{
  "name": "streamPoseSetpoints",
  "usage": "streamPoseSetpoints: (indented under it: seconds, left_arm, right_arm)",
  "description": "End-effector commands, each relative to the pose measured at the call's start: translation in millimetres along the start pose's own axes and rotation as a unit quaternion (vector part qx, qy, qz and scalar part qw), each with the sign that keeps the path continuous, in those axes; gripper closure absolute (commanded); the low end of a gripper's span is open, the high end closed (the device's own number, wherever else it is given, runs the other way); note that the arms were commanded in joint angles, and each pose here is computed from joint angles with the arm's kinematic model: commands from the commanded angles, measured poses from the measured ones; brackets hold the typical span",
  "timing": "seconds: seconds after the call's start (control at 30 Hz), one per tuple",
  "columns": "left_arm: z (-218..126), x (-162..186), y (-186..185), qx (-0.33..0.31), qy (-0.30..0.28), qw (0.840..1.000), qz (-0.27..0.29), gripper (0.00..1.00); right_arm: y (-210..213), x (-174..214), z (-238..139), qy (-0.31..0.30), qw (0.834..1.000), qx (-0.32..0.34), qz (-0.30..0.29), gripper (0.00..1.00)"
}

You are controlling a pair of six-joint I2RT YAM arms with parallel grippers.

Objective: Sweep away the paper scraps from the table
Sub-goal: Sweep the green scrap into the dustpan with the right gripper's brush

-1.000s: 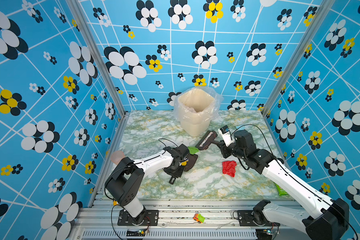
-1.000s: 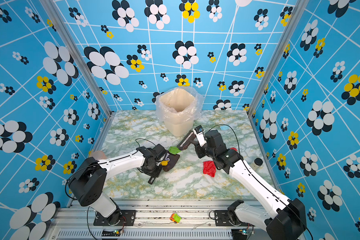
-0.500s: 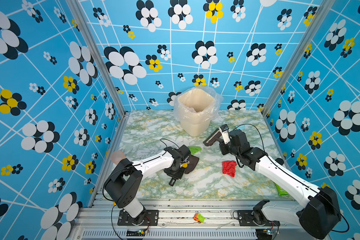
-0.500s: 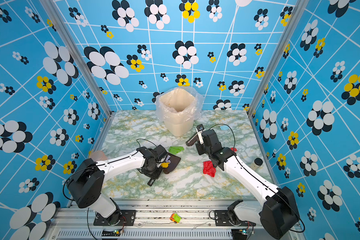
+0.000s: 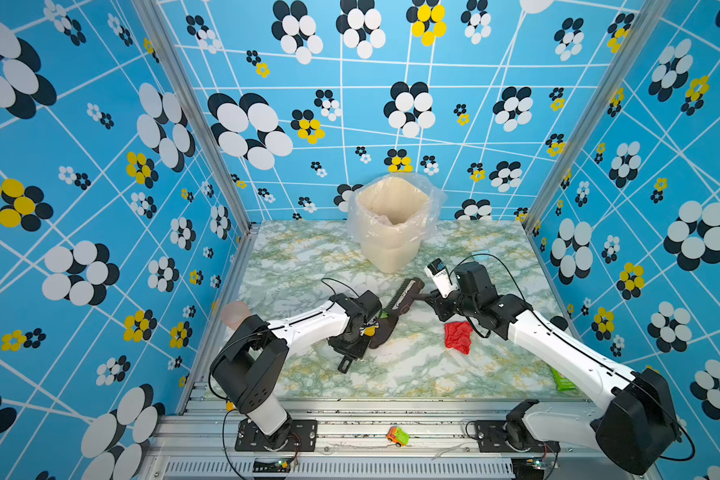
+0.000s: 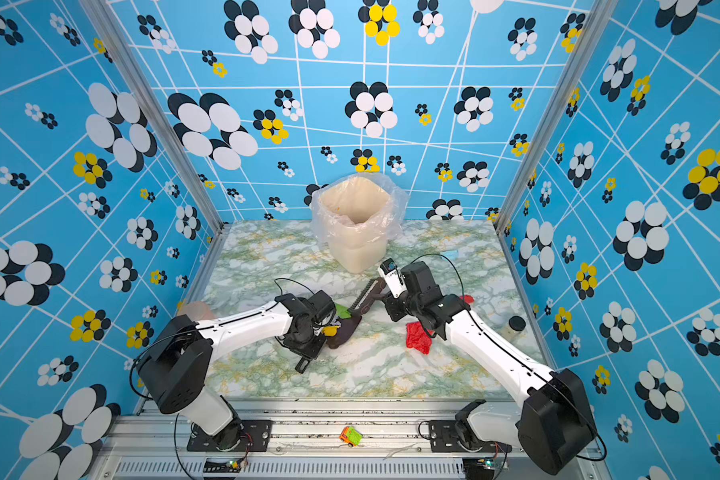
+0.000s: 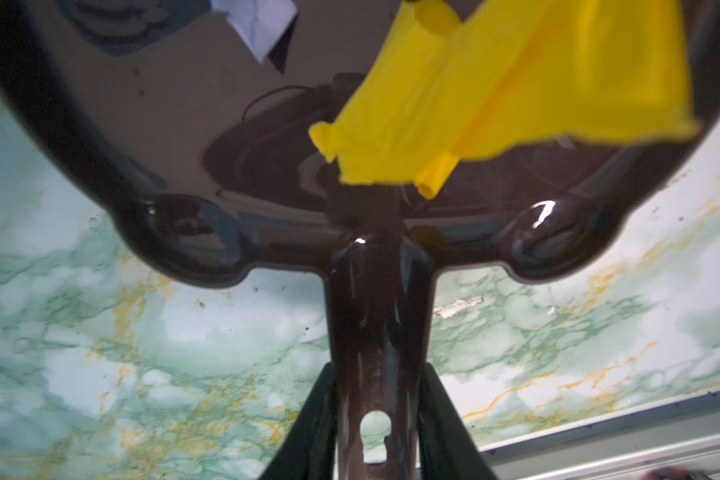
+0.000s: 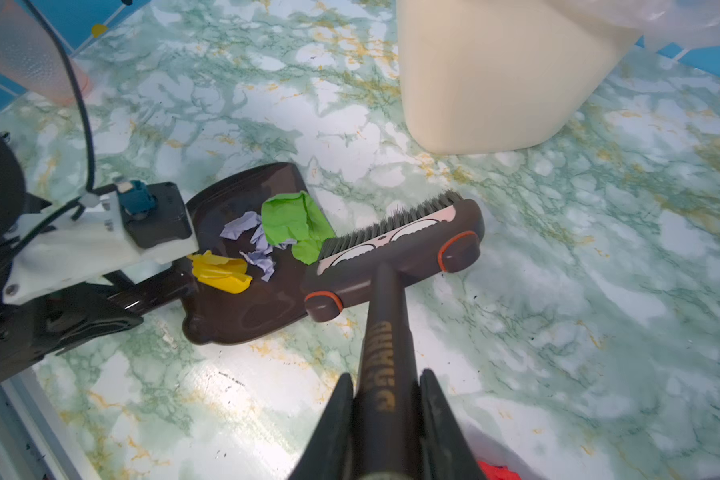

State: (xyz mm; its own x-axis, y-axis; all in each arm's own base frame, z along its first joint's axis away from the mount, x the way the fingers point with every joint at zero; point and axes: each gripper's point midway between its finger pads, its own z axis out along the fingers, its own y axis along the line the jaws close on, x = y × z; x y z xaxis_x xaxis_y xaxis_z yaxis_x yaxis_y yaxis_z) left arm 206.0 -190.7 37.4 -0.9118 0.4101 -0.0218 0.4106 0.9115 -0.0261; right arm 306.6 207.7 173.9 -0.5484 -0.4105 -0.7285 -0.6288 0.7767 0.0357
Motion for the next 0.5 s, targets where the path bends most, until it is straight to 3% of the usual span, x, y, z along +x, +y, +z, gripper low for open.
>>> streamPoseSetpoints:
  seconds: [0.0,0.27,0.47]
  left_arm:
    - [2.9,-1.6,1.5,-0.009,0.002,1.000,0.000,1.00]
    - [3.7,-8.0,4.9,-0.013,-0.007,1.000,-0.004,1.00]
    - [-3.3,-21.4,1.5,-0.006,-0.042,0.999,0.000,1.00]
  right_arm:
    - [15.7,14.6,-8.1,0.027,0.999,-0.044,-0.012,1.00]
    - [22.5,29.6,-23.6,0.055,0.997,-0.057,-0.007,1.00]
    - [4.0,0.1,-43.2,-0.013,1.000,0.004,0.008,1.00]
